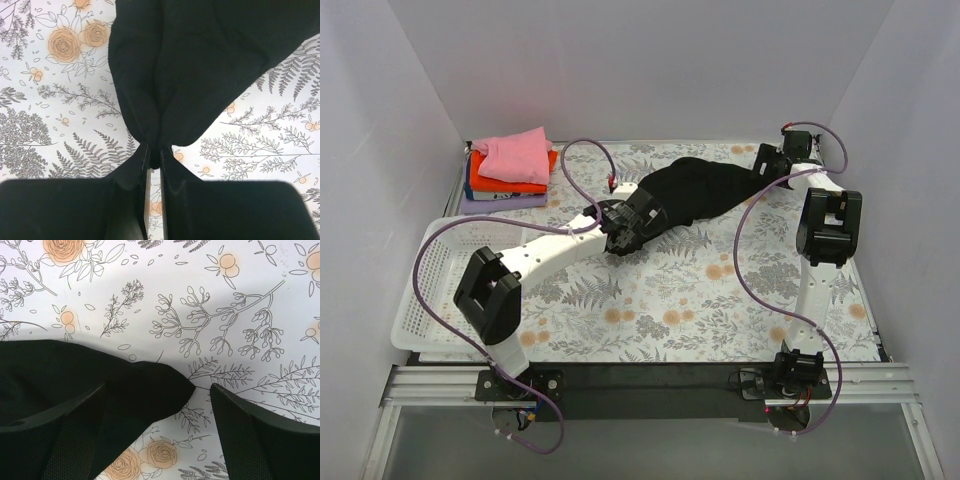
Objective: Fold and stack the t-shirts
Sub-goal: Flatten the tshirt out
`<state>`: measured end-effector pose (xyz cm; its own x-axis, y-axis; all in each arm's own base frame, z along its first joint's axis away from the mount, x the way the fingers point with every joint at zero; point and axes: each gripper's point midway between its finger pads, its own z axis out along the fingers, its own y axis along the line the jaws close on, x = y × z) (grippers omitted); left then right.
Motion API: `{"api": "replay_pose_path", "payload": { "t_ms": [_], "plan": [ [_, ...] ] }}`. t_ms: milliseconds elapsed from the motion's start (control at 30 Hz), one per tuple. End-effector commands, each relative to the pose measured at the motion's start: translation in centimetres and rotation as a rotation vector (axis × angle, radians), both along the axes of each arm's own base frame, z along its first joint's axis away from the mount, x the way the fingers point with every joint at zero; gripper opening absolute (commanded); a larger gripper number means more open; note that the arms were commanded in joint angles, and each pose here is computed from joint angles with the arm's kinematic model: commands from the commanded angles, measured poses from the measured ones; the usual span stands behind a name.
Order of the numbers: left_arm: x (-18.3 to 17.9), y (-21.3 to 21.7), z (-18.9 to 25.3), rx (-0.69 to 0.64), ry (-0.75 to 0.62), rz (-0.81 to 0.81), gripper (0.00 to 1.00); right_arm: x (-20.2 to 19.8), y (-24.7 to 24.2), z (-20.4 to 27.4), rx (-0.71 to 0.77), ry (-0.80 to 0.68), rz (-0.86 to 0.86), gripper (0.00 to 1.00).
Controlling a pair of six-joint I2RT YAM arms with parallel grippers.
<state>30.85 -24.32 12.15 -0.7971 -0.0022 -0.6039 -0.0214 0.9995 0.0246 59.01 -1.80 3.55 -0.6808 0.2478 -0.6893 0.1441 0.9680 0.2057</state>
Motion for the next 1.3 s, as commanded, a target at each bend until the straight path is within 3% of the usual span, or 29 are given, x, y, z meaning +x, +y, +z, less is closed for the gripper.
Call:
{"api": "replay_pose_path", "payload": {
  "t_ms": [0,100,233,333,400,433,500,700,833,900,933,1000,1033,1267],
  "plan": [
    [0.5,1.3,3.0,-0.018,-0.060,0.045,0.00,0.9,-0.1,0.9,-0.013,-0.023,0.009,0.88],
    [0.6,1.6,3.4,-0.019,-0.067,0.055,0.00,0.7,0.3,0.3,0.005,-0.008,0.018,0.81],
    [0.9,2.4,3.2,-0.025,-0.064,0.078,0.00,0.2,1.0,-0.6,0.039,0.010,0.042,0.61],
    [1.1,3.1,2.7,-0.046,-0.054,0.096,0.00,-0.5,1.2,-0.6,0.043,0.020,0.047,0.39],
    [1.5,3.5,2.7,-0.070,-0.054,0.108,0.00,-1.2,1.2,-0.9,0.041,0.033,0.050,0.32],
    [1.5,3.8,2.5,-0.075,-0.049,0.113,0.00,-1.4,1.3,-0.9,0.042,0.038,0.054,0.18],
    [2.3,4.3,3.0,-0.106,-0.057,0.125,0.00,-1.6,1.3,0.0,0.046,0.026,0.060,0.01],
    [5.8,7.4,8.8,-0.212,-0.194,0.188,0.00,-3.5,1.6,6.0,0.061,-0.057,0.095,0.01],
    [7.7,9.5,14.3,-0.287,-0.318,0.211,0.00,-6.9,1.0,13.4,0.057,-0.176,0.103,0.01],
    [8.2,10.8,17.3,-0.310,-0.390,0.228,0.00,-9.4,0.5,14.3,0.055,-0.181,0.092,0.01],
    [8.2,11.3,18.3,-0.317,-0.415,0.235,0.00,-10.8,0.5,17.8,0.061,-0.251,0.093,0.01],
    [8.1,12.5,21.6,-0.346,-0.493,0.250,0.00,-13.4,0.0,19.0,0.102,-0.275,0.084,0.01],
    [7.9,12.9,22.8,-0.356,-0.522,0.253,0.00,-15.1,-0.2,22.5,0.088,-0.353,0.074,0.01],
    [5.0,13.5,30.7,-0.430,-0.659,0.173,0.00,-23.3,-1.4,32.9,-0.058,-0.547,-0.008,0.01]
  ]
}}
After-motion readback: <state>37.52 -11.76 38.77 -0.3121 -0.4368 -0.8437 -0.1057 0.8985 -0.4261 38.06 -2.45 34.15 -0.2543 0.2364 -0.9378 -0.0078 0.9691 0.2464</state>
